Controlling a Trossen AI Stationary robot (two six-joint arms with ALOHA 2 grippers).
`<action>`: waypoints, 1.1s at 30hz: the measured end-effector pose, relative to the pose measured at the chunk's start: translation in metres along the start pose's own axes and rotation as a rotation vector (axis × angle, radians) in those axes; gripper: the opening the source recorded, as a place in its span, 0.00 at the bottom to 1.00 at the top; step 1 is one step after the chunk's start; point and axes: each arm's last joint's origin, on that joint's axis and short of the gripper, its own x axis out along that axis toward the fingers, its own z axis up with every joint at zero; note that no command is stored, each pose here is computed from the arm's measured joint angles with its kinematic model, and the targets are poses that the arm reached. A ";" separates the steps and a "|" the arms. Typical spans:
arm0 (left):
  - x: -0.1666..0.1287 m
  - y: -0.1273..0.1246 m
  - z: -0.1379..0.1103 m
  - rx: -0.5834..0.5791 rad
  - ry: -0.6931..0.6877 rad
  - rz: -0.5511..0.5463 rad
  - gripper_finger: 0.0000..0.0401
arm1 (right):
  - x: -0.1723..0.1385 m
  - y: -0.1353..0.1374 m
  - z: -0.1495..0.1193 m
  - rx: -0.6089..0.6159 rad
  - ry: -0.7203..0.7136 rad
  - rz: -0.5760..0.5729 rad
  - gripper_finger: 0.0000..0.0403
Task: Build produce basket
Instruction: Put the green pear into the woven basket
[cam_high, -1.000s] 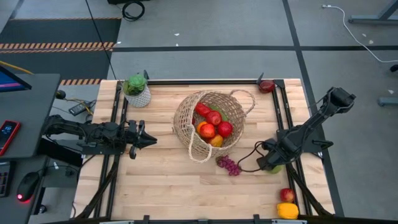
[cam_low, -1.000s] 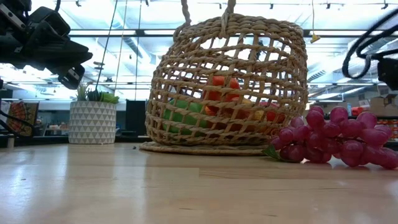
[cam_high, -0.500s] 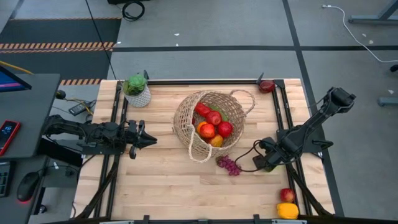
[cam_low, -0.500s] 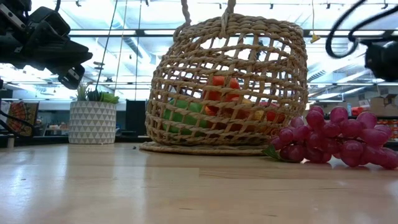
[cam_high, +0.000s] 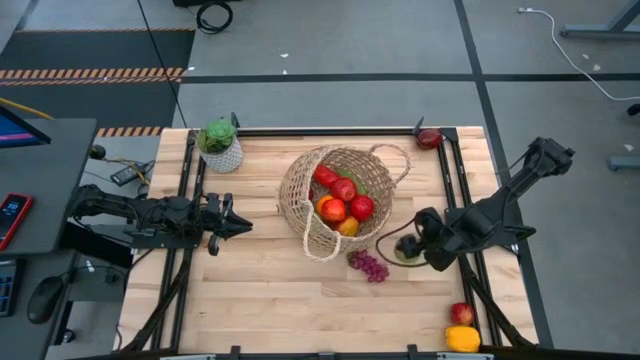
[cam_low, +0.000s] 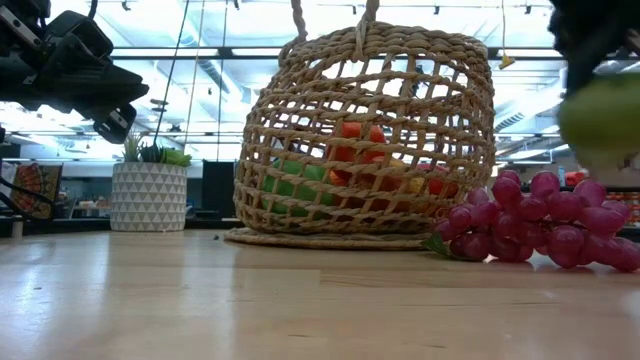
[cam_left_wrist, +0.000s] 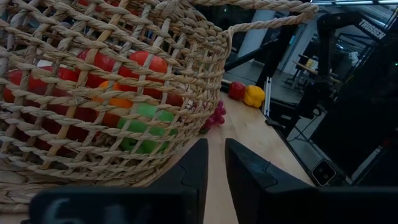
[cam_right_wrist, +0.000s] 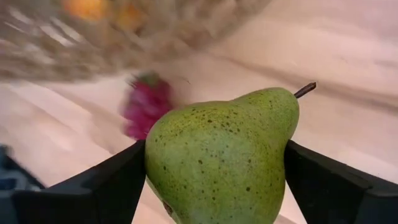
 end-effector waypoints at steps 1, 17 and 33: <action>0.000 0.000 0.000 0.000 0.000 0.000 0.15 | -0.004 0.002 0.002 0.007 -0.020 0.025 0.88; 0.000 0.000 0.000 0.000 0.000 0.000 0.14 | -0.080 0.027 0.034 -0.052 -0.019 0.410 0.89; 0.000 0.000 0.000 0.000 0.000 -0.001 0.15 | -0.148 0.050 0.071 -0.141 -0.328 0.977 0.89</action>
